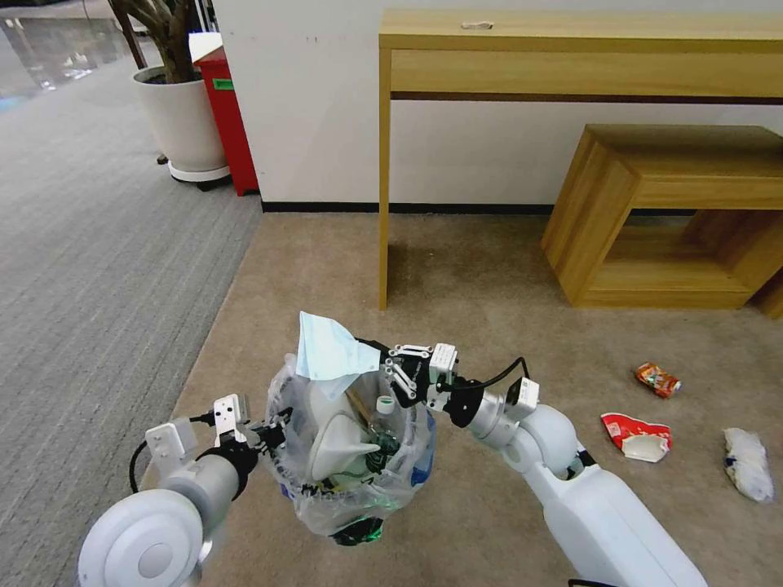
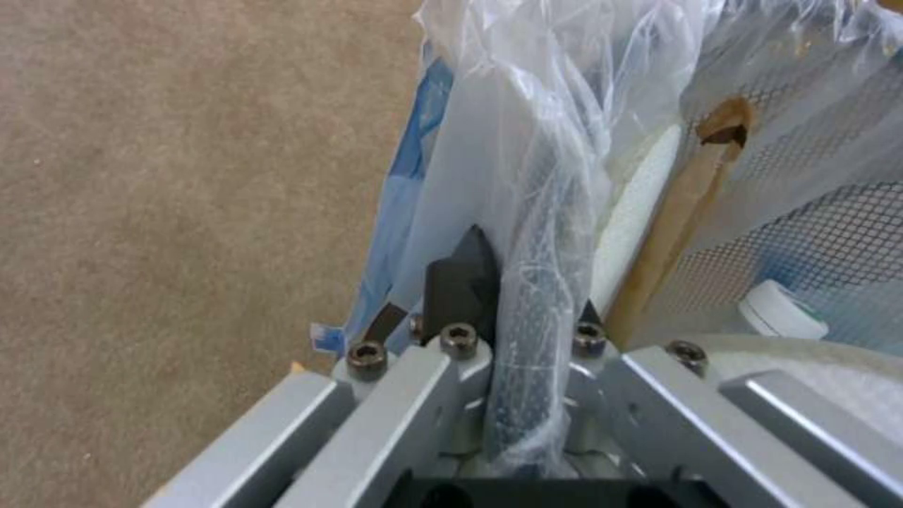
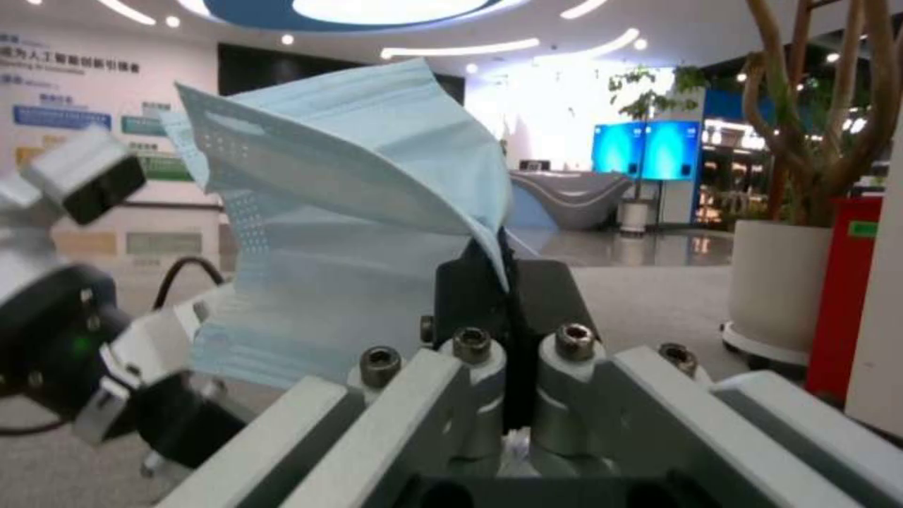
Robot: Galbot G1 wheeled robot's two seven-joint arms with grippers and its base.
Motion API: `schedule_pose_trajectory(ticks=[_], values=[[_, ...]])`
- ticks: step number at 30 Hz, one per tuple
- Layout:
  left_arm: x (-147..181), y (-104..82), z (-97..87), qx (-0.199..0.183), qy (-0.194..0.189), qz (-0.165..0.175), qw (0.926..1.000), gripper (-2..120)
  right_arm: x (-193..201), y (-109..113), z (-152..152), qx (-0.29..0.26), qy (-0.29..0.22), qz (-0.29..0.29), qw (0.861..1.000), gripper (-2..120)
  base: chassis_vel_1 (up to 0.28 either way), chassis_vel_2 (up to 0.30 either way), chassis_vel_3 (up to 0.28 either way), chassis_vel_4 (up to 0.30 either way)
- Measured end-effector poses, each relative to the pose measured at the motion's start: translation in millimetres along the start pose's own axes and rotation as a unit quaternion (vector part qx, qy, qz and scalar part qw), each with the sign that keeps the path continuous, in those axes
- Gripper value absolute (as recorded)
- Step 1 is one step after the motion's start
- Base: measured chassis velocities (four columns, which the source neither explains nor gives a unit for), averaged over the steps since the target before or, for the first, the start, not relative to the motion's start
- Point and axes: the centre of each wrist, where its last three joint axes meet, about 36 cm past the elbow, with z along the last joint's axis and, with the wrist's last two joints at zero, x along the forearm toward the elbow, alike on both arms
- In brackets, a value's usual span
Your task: Pick up the trash bin and place the garbage on the floor into it.
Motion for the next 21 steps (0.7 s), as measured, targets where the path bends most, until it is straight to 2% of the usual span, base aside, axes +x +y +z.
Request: schedule_pose_trajectory(ticks=[4, 7, 10, 11, 14, 15, 18, 19, 21], values=[[2, -2.8, 0.8, -0.002, 0.002, 0.007, 1.0, 1, 2, 0, 4, 0.002, 0.011, 0.0, 1.0, 0, 0.0, 0.0, 0.0, 0.0], [4, -3.6, 0.9, -0.003, 0.002, 0.01, 0.9999, 1, 2, 0, 6, 0.004, 0.015, 0.0, 1.0, 6, 0.0, 0.0, 0.0, 0.0], [7, -3.8, -0.7, -0.004, 0.0, 0.012, 0.9999, 1, 3, 0, 8, 0.005, 0.021, -0.002, 1.0, 21, 0.0, 0.0, 0.0, 0.0], [7, -3.8, -0.7, -0.004, 0.0, 0.012, 0.9999, 1, 3, 0, 8, 0.005, 0.021, -0.002, 1.0, 21, 0.0, 0.0, 0.0, 0.0], [12, -2.6, -5.1, -0.007, -0.007, 0.011, 0.9999, 1, 6, -1, 9, 0.008, 0.028, -0.005, 1.0, 36, 0.0, 0.0, 0.0, 0.0], [12, -2.6, -5.1, -0.007, -0.007, 0.011, 0.9999, 1, 6, -1, 9, 0.008, 0.028, -0.005, 1.0, 36, 0.0, 0.0, 0.0, 0.0], [17, -1.7, -8.5, -0.007, -0.013, 0.011, 0.9998, 1, 9, -3, 9, 0.011, 0.034, -0.003, 0.999, 49, 0.0, 0.0, 0.0, 0.0], [17, -1.7, -8.5, -0.007, -0.013, 0.011, 0.9998, 1, 9, -3, 9, 0.011, 0.034, -0.003, 0.999, 49, 0.0, 0.0, 0.0, 0.0], [19, -1.8, -9.8, -0.007, -0.016, 0.011, 0.9998, 1, 12, -3, 8, 0.012, 0.038, -0.002, 0.999, 59, 0.0, 0.0, 0.0, 0.0]])
